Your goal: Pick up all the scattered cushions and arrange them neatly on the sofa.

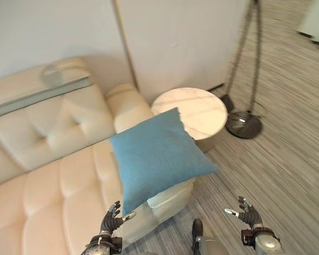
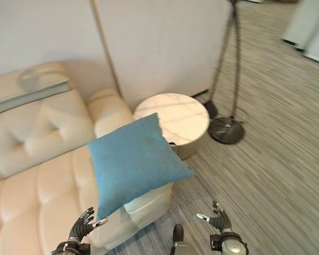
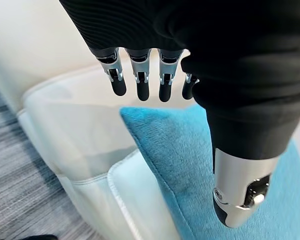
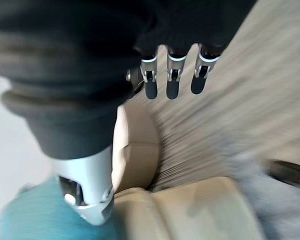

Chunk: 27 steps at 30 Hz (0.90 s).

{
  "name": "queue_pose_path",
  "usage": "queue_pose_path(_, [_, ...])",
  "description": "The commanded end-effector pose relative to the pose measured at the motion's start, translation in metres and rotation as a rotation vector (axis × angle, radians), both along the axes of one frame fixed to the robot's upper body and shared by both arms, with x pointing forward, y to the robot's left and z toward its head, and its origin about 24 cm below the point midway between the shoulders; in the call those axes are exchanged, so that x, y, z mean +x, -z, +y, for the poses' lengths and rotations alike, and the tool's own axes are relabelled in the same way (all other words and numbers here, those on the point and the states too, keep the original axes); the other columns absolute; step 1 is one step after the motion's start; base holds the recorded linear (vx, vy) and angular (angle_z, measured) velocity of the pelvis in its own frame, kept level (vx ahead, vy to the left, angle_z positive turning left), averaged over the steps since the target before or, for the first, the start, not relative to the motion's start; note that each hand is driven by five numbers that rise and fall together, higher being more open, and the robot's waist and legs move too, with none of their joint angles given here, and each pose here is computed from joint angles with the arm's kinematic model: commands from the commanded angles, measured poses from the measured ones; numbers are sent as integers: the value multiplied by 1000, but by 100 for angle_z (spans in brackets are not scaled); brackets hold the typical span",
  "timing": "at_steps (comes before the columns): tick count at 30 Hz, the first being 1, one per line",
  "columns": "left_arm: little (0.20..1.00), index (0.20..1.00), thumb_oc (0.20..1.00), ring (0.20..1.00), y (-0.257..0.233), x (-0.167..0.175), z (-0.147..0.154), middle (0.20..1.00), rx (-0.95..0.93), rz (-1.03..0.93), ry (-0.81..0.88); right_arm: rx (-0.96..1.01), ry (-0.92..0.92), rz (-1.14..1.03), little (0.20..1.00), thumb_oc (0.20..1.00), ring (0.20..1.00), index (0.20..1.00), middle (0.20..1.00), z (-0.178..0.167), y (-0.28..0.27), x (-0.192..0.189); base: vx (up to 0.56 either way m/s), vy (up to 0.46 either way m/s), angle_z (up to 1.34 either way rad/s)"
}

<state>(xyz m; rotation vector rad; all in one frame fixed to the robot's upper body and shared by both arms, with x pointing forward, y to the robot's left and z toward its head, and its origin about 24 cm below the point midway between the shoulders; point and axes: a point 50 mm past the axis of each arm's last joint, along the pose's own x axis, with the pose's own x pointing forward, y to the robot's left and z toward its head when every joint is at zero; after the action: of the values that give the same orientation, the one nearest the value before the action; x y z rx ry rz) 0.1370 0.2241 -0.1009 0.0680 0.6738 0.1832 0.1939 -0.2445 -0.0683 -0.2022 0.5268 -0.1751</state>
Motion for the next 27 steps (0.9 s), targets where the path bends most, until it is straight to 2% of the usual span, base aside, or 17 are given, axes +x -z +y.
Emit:
queue_pose_path(1, [1000,1000,1000,1000,-23,28,21,1000,57,-125,-2,-9,43,-102,1000,1000,1000,1000,1000,-16,-19,1,113,-141,65])
queue_pose_path(8, [1000,1000,1000,1000,-25,28,26,1000,97,-116,29,-37,100,-89,1000,1000,1000,1000,1000,-30,-20,-5,185,-23,73])
queue_pose_path(13, [1000,1000,1000,1000,-26,21,34,1000,116,-106,12,-75,68,-118,1000,1000,1000,1000,1000,-31,-30,0,159,95,-12])
queue_pose_path(22, [1000,1000,1000,1000,-47,34,58,1000,196,-186,-18,-149,38,-272,1000,1000,1000,1000,1000,-41,-70,34,87,70,-9])
queue_pose_path(23, [1000,1000,1000,1000,-56,45,64,1000,205,-230,-38,-187,1,-305,1000,1000,1000,1000,1000,-43,-84,50,67,47,2])
queue_pose_path(27, [1000,1000,1000,1000,-66,64,68,1000,209,-284,-61,-193,-34,-327,1000,1000,1000,1000,1000,-40,-96,75,10,14,0])
